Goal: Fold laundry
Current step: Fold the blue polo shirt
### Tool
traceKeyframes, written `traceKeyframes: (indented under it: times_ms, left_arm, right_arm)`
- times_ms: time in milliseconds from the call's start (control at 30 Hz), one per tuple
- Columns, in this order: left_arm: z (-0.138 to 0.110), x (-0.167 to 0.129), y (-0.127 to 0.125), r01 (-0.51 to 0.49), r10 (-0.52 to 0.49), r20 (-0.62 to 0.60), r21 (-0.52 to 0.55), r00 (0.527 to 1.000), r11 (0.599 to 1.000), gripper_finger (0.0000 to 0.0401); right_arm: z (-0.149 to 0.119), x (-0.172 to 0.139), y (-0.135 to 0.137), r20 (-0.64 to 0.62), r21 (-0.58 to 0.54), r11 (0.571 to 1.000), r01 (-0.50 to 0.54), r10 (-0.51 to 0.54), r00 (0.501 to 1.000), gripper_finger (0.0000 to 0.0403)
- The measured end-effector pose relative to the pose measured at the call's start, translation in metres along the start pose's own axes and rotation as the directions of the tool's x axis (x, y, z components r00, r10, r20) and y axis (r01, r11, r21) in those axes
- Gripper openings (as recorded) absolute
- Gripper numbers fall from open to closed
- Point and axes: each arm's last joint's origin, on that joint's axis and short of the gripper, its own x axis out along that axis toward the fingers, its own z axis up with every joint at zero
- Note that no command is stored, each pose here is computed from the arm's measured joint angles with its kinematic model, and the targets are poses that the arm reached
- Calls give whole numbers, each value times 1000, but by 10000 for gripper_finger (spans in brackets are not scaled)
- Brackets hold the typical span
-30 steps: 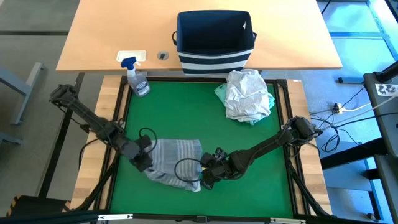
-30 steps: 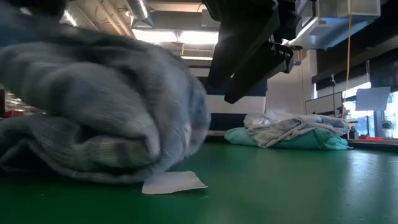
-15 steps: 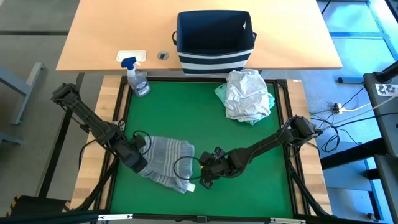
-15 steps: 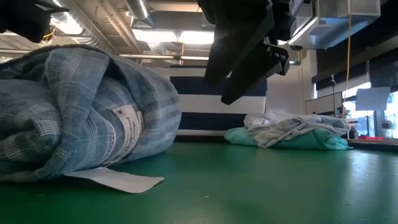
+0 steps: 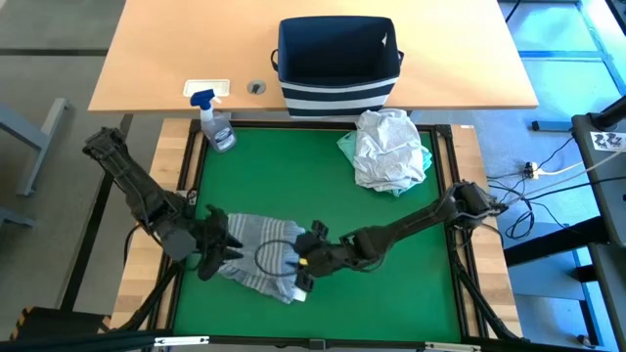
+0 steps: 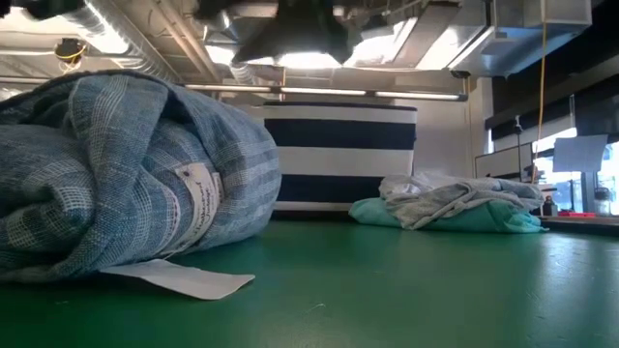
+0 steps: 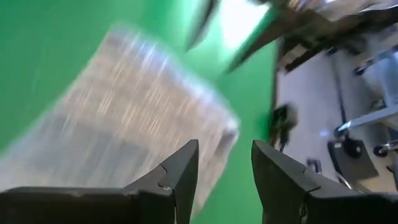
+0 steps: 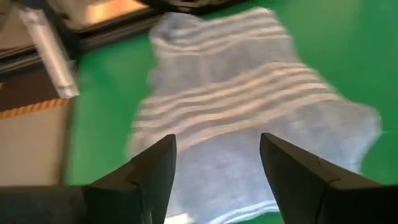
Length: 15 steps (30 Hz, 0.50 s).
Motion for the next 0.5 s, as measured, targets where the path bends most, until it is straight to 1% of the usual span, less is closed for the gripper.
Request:
traceKeyframes:
  times_ms: [33, 100, 167, 233, 333, 400, 500]
  left_arm:
    - [1, 2, -3, 18, -20, 44, 45, 999, 999, 143]
    - [3, 9, -8, 45, -56, 85, 136, 995, 990, 143]
    - [-2, 20, -10, 41, -57, 66, 229, 996, 973, 143]
    - [-9, 32, -13, 30, -39, 25, 304, 999, 952, 143]
    - [-22, 53, -13, -31, 38, -11, 387, 999, 921, 144]
    - [-32, 69, -10, -79, 103, -34, 419, 994, 904, 144]
    - [-50, 91, 0, -141, 195, -80, 437, 978, 888, 144]
  right_arm:
    - [0, 4, -5, -5, -3, 1000, 21, -21, 1000, 232]
    - [1, 14, -13, -11, -5, 999, 33, -33, 999, 232]
    - [2, 24, -20, -17, -14, 1000, 4, -4, 1000, 232]
    - [5, 34, -23, 10, -21, 999, -43, 43, 999, 232]
    - [13, 43, -22, 106, -18, 993, -115, 117, 987, 232]
    - [16, 49, -21, 168, -23, 990, -138, 140, 976, 232]
    - [4, 63, -22, 142, -36, 991, -127, 131, 981, 232]
